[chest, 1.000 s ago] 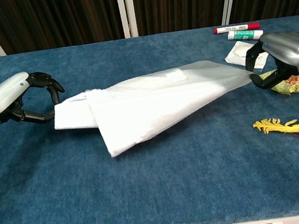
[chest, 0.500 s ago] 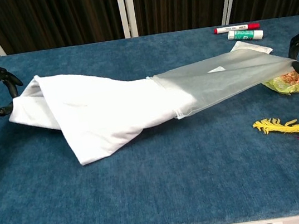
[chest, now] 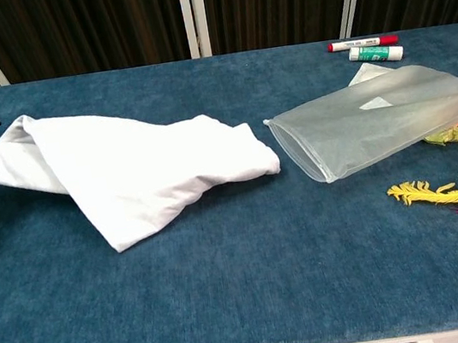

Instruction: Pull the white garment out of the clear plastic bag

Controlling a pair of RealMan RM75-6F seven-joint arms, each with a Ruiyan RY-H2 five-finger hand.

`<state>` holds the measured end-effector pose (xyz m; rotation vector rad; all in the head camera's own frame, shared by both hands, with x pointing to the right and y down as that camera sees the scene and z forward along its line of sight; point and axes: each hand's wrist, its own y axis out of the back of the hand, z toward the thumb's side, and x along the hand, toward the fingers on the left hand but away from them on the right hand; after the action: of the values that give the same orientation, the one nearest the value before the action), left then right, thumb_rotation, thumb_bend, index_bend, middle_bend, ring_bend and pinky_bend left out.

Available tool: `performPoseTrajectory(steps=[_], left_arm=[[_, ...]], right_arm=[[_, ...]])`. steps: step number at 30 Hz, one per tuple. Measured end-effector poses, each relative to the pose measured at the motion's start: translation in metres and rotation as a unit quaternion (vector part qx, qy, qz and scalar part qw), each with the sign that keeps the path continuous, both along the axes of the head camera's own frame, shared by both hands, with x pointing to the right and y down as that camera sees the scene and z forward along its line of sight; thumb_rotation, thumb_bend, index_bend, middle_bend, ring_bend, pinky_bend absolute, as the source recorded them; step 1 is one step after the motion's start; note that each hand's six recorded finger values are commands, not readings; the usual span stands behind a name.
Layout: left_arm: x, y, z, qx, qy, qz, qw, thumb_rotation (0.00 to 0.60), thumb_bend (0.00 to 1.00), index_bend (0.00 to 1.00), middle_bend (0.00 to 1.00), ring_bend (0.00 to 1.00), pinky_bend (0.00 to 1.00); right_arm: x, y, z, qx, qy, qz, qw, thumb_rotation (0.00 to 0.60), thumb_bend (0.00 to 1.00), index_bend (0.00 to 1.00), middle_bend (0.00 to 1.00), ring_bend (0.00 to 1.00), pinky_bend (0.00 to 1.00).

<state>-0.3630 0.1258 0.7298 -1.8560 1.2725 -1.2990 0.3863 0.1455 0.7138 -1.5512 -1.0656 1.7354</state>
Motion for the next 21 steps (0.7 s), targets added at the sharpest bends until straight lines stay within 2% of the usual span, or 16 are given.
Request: performPoseTrajectory(steps=[3,4,5,7,9,14,16,21], left_arm=[[0.004,0.002,0.000,-0.009,0.006,0.004,0.9999,0.600,0.41,0.32,0.19,0.07,0.15],[0.006,0.003,-0.001,-0.012,0.007,0.006,0.9999,0.600,0.38,0.27,0.18,0.06,0.15],[0.007,0.004,-0.002,-0.015,0.008,0.008,0.9998,0.600,0.33,0.20,0.15,0.06,0.14],[0.008,0.004,-0.006,-0.021,0.007,0.013,0.9997,0.600,0.28,0.13,0.13,0.05,0.14],[0.008,0.005,-0.013,-0.024,0.003,0.018,0.9995,0.600,0.26,0.10,0.13,0.05,0.14],[-0.013,0.007,-0.044,-0.021,-0.041,0.026,0.9986,0.600,0.26,0.11,0.13,0.05,0.14],[-0.025,0.009,-0.058,-0.017,-0.059,0.022,0.9979,0.600,0.26,0.12,0.13,0.05,0.14],[-0.063,0.018,-0.103,0.004,-0.115,-0.002,0.9934,0.600,0.26,0.15,0.14,0.06,0.14]], right_arm=[[-0.009,0.005,0.002,-0.016,-0.017,-0.009,0.9997,0.600,0.34,0.16,0.20,0.03,0.05],[-0.011,0.007,0.002,-0.020,-0.023,-0.013,0.9995,0.600,0.27,0.06,0.15,0.01,0.02],[-0.014,0.008,0.000,-0.025,-0.029,-0.018,0.9991,0.600,0.24,0.03,0.13,0.00,0.01],[-0.015,0.009,-0.004,-0.032,-0.036,-0.024,0.9985,0.600,0.18,0.00,0.09,0.00,0.00],[-0.010,0.008,-0.013,-0.039,-0.041,-0.028,0.9980,0.600,0.17,0.00,0.08,0.00,0.00],[0.023,0.003,-0.050,-0.036,-0.046,-0.022,0.9981,0.600,0.18,0.00,0.11,0.00,0.00],[0.038,0.003,-0.067,-0.025,-0.046,-0.015,0.9985,0.600,0.21,0.00,0.14,0.00,0.02],[0.071,0.006,-0.118,0.037,-0.050,-0.006,0.9980,0.600,0.32,0.08,0.19,0.03,0.07]])
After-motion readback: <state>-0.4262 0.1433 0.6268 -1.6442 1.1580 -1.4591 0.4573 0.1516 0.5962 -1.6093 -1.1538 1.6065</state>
